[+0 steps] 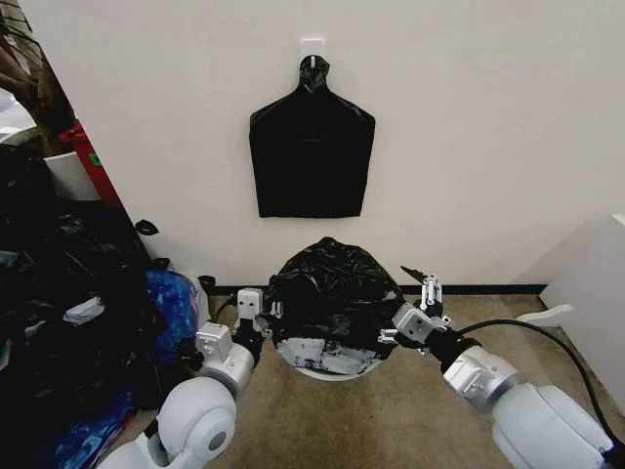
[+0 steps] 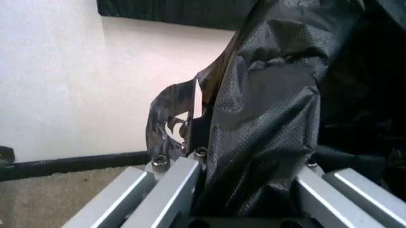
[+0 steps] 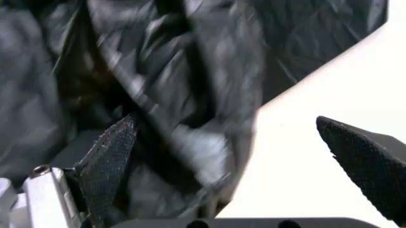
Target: Place the garbage bag over the trash bin.
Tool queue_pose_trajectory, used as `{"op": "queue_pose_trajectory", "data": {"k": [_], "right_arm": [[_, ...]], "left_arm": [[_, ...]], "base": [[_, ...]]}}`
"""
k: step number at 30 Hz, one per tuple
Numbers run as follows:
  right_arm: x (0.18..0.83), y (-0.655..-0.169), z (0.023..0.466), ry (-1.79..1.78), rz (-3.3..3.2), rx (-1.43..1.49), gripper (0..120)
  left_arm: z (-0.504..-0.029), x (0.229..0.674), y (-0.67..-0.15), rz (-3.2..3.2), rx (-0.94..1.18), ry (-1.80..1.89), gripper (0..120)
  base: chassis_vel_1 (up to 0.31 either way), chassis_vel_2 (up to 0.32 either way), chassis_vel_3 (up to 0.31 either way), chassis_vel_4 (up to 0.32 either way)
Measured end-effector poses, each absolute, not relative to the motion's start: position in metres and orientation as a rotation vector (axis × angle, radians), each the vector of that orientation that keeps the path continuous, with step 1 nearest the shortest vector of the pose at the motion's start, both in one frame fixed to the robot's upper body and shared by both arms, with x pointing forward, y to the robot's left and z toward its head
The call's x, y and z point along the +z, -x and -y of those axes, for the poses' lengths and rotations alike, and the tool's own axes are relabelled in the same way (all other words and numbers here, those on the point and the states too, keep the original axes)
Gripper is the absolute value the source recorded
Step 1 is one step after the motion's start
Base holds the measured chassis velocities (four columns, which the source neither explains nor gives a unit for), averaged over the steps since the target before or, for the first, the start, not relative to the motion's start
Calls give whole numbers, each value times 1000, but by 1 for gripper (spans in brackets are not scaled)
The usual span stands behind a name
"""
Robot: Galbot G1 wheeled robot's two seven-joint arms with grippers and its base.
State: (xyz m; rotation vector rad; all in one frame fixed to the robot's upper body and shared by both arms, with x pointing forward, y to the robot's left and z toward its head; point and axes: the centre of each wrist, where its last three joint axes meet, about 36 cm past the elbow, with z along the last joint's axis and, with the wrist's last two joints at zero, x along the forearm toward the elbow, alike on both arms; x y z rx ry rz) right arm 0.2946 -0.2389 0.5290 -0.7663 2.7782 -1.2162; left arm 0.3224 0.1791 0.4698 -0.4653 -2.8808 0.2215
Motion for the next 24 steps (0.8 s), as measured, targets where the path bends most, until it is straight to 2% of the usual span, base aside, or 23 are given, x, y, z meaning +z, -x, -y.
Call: {"op": "queue_pose_trajectory", "data": {"k": [9, 24], "right_arm": [[528, -301, 240, 700, -2754, -1162, 100], [544, -308, 251, 659, -2890, -897, 100]], "left_arm": [[-176, 463, -318, 2867, 195, 508, 1], [-181, 429, -321, 2918, -76, 647, 1]], "base": [[0, 0, 0, 0], [0, 0, 0, 0]]}}
